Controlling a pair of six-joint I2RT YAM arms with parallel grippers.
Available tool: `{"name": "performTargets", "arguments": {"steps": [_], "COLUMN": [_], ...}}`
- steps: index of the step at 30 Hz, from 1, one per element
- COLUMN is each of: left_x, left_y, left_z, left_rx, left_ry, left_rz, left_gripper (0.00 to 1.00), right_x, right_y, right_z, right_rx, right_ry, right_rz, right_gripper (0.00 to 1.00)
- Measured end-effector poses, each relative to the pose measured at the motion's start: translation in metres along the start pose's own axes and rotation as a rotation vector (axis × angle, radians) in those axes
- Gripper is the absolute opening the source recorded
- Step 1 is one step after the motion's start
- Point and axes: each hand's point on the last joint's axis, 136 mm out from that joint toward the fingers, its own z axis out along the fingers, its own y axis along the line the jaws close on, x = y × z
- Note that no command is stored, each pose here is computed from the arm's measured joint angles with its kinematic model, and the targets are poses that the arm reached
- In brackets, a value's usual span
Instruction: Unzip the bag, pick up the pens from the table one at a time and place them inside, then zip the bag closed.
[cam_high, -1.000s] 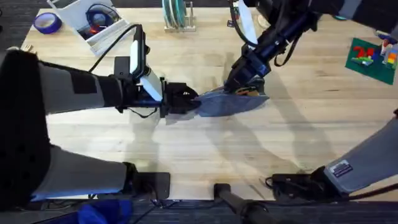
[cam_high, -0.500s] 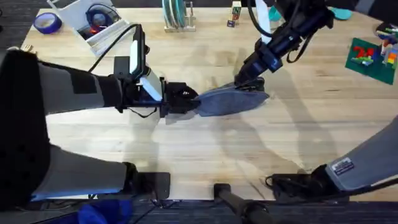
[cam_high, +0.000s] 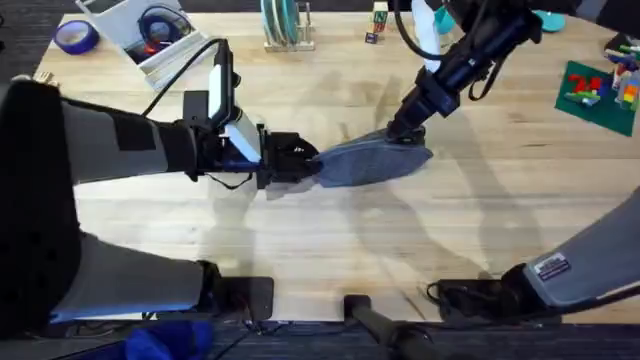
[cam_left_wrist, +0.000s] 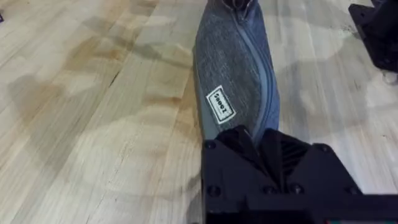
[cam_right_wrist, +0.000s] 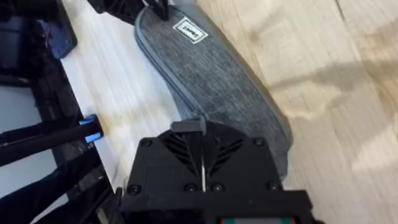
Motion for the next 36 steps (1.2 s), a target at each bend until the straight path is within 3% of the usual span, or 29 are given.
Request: {"name": "performTargets", "arguments": {"steps": [19,36], "left_x": [0.0,0.0], "left_y": [0.0,0.0], "left_z": [0.0,0.0], "left_rx": [0.0,0.0], "left_ry": [0.0,0.0], "left_rz": [0.0,0.0], "left_gripper": [0.045,0.045], "right_x": [0.033,0.05], "right_y": [-0.036,-0.048], "right_z": [-0.024,-0.027], "right_rx": [0.099,0.186], "right_ry": [0.027,0.111], "right_rz": [0.196,0.289], "right_gripper": [0.035,0.035]}}
